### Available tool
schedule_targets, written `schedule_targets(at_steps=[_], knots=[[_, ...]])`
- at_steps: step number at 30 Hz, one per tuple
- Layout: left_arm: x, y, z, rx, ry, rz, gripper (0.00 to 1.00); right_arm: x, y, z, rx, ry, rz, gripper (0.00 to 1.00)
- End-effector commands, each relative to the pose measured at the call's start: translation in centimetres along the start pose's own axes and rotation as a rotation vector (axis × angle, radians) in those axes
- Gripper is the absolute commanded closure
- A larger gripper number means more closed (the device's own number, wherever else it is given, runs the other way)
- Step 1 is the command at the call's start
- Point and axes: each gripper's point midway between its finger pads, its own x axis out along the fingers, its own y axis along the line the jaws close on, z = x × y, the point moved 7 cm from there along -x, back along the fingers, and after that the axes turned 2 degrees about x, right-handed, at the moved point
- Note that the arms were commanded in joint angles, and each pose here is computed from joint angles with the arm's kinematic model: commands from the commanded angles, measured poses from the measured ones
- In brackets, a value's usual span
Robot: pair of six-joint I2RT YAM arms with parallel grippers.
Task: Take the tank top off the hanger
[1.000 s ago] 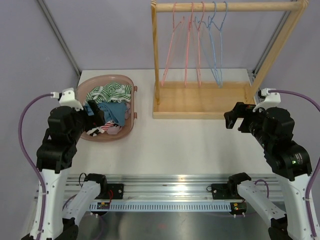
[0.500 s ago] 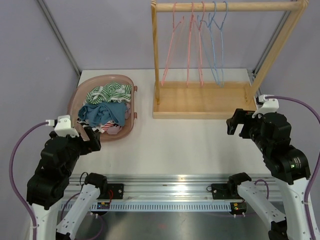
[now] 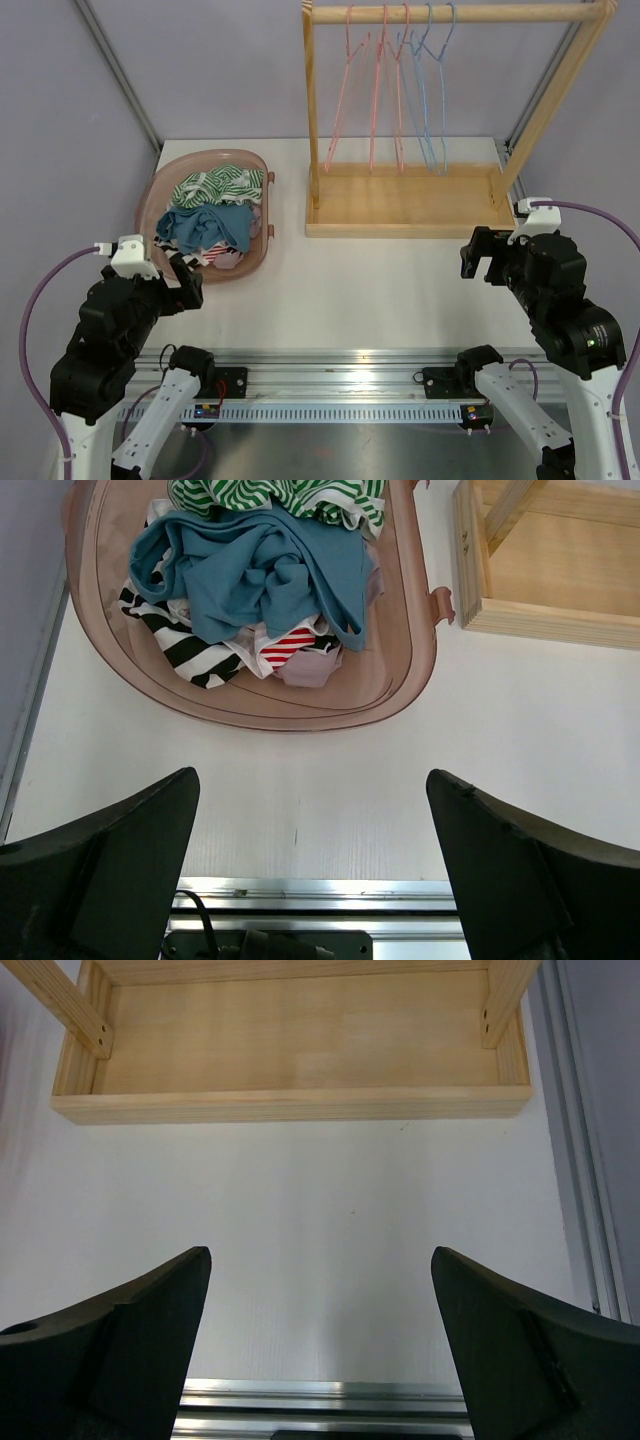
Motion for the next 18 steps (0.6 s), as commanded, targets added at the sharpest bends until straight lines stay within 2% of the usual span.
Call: schedule_targets(at_steps=[1,18], knots=[[-0.32,-0.41,0.58,0.016,-0.018,-0.044,0.01,-0.38,-0.05,0.59,-0.025,-0.026,0.007,0.0],[-0.1,-0.51,0.53,0.014,-0.026,-0.052,0.01,-0.09,0.33,0.38,-0.023,-0.013,0.037,0.01]])
